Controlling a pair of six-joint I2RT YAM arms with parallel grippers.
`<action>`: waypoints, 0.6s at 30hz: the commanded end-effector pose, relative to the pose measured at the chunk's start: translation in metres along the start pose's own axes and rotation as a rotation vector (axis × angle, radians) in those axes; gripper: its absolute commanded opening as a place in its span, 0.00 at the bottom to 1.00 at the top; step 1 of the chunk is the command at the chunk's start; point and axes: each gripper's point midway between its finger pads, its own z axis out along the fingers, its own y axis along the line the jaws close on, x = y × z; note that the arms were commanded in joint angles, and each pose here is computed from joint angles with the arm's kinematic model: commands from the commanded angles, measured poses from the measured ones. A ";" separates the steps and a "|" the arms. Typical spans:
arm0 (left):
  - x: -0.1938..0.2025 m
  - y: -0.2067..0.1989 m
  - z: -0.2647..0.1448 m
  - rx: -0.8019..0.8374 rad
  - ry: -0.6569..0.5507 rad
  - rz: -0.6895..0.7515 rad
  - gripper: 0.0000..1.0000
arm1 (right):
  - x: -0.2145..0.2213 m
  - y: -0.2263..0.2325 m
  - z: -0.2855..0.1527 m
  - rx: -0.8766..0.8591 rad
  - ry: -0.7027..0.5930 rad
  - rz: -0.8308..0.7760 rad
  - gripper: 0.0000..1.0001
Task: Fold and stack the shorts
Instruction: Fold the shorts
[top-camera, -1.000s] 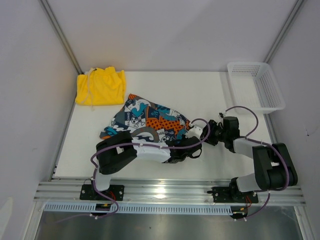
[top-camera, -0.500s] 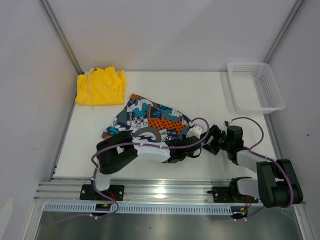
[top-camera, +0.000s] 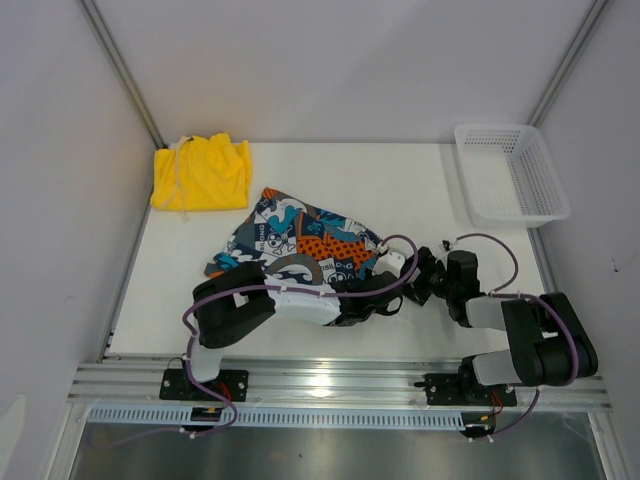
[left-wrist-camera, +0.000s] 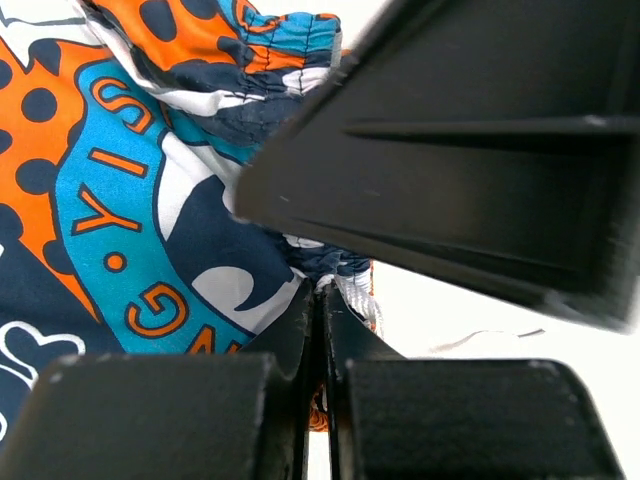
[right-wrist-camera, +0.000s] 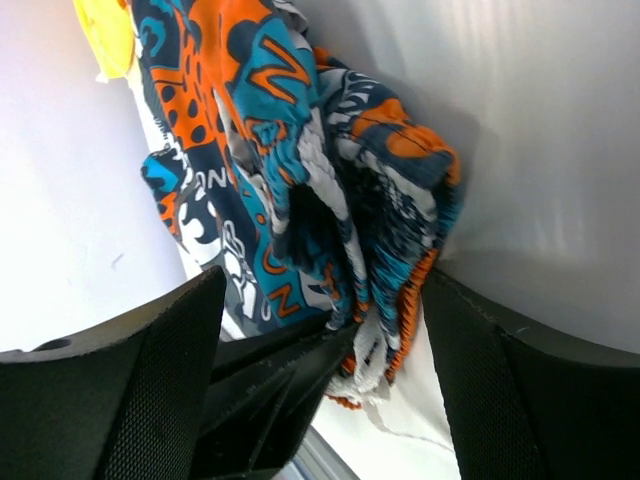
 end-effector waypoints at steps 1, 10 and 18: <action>0.087 0.019 -0.002 -0.010 0.264 0.054 0.00 | 0.005 -0.023 0.009 0.067 0.001 0.032 0.80; 0.089 0.017 -0.001 -0.002 0.270 0.057 0.00 | 0.022 -0.039 0.016 0.075 0.022 0.077 0.68; 0.090 0.016 0.000 0.001 0.274 0.054 0.00 | 0.031 -0.040 0.019 0.067 0.013 0.077 0.63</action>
